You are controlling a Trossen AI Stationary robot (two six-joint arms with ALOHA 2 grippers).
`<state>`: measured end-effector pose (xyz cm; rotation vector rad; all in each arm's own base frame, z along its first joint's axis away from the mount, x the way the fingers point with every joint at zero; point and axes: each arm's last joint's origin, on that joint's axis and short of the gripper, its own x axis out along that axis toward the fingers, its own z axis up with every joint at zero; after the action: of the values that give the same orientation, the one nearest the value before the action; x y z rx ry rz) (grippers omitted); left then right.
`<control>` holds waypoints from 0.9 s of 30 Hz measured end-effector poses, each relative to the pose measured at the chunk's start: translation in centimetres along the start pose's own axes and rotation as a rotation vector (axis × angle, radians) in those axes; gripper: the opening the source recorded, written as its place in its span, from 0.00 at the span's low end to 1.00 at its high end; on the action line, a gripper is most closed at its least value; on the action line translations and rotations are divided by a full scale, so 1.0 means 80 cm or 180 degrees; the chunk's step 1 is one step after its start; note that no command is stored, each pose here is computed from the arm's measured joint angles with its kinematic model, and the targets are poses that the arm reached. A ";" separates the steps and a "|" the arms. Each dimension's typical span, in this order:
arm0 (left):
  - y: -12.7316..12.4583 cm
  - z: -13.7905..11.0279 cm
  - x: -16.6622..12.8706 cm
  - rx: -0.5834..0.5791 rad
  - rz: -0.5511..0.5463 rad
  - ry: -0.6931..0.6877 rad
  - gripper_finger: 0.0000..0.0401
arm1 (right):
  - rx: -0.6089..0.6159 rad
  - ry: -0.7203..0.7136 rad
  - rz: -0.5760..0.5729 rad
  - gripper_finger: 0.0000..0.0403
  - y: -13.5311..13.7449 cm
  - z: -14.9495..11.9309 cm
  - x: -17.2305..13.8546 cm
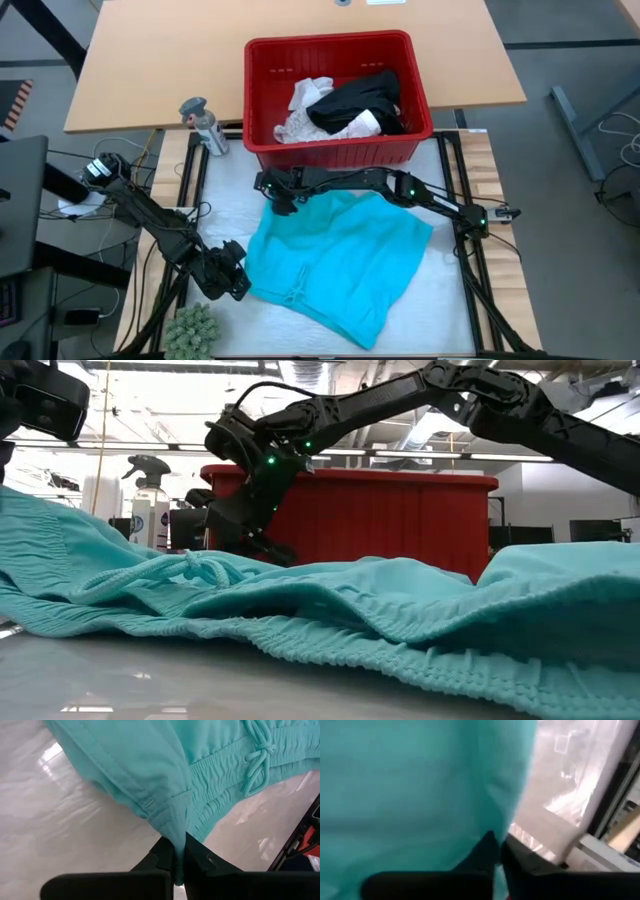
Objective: Fold laundry
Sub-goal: Fold the light blue shorts
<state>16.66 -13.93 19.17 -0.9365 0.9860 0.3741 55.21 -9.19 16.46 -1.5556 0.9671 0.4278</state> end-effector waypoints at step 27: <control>-0.068 0.023 -0.101 0.0594 0.0064 -0.0349 0.00 | 0.1006 0.0801 -0.0398 0.04 -0.057 -0.038 -0.137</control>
<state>16.95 -14.51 29.07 -0.7304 0.9137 0.3407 51.58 -8.53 28.12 -1.3900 1.0652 -0.0125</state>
